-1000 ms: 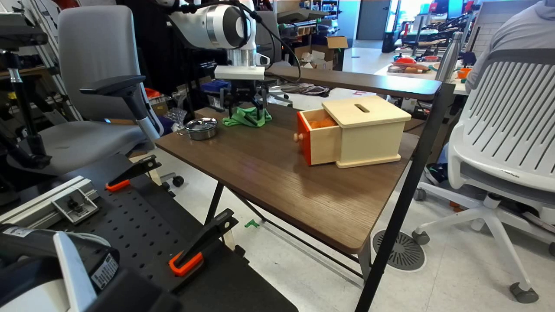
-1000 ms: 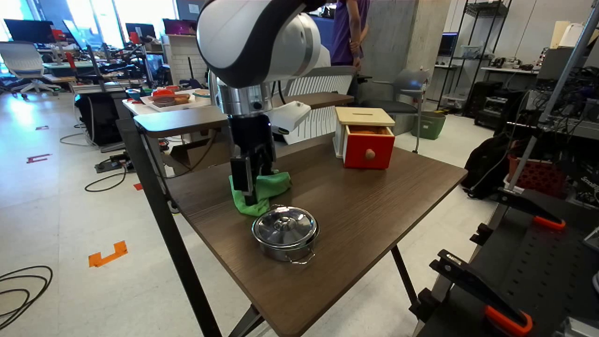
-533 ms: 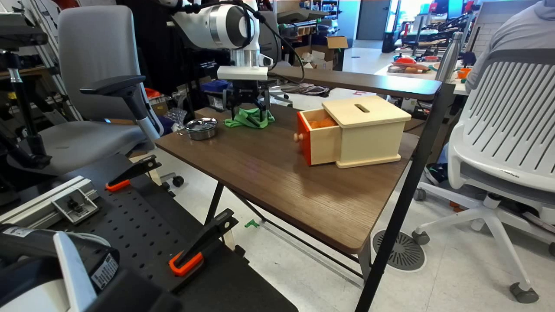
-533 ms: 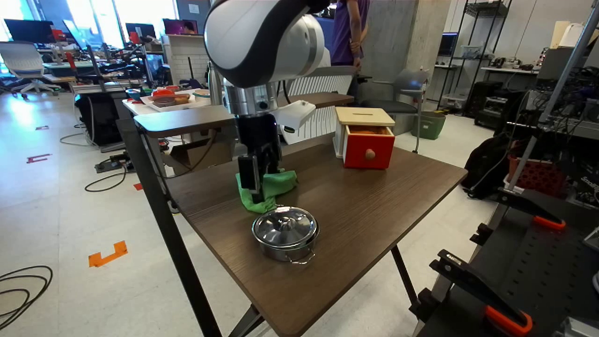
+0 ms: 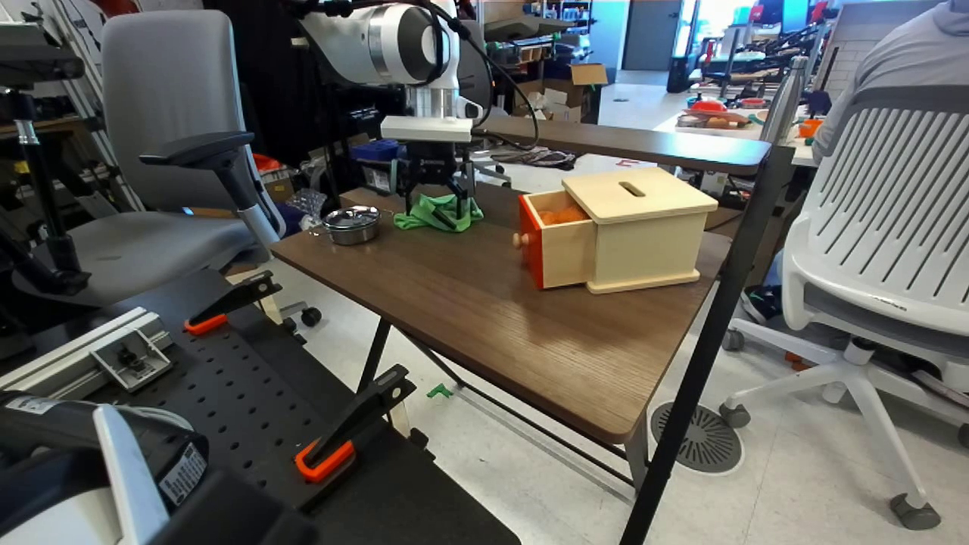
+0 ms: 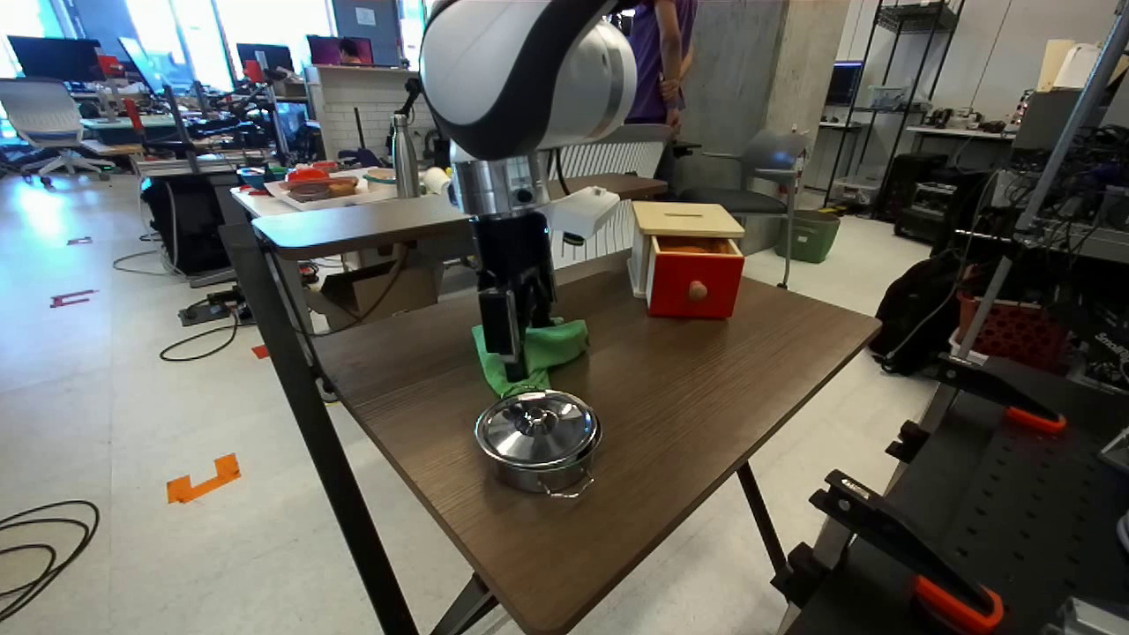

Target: Move the green towel to the right

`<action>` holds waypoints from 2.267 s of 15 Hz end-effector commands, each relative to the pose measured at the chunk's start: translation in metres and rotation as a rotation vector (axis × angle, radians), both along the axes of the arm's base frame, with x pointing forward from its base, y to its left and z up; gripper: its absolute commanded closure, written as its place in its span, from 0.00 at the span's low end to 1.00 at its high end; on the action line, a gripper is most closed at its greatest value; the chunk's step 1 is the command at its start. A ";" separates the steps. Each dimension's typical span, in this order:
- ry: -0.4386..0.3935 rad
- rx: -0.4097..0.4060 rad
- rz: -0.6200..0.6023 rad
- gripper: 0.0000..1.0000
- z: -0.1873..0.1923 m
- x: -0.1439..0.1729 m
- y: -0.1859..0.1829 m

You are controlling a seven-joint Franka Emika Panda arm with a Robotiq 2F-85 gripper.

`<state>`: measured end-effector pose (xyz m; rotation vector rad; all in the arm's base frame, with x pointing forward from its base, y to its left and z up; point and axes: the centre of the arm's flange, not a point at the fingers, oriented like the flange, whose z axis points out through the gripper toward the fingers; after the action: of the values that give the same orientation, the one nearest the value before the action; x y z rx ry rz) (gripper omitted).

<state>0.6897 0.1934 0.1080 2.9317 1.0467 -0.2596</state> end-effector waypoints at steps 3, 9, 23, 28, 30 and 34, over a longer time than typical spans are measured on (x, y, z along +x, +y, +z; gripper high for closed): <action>0.022 -0.022 -0.019 0.00 0.019 -0.037 -0.037; 0.023 -0.024 -0.061 0.00 0.029 -0.052 -0.067; -0.077 0.062 0.010 0.00 0.078 -0.088 -0.046; -0.085 0.104 0.091 0.00 0.087 -0.077 -0.023; -0.083 0.104 0.106 0.00 0.083 -0.068 -0.015; -0.067 0.088 0.084 0.00 0.068 -0.048 -0.012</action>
<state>0.6195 0.1788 0.1872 2.9362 1.1942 -0.1042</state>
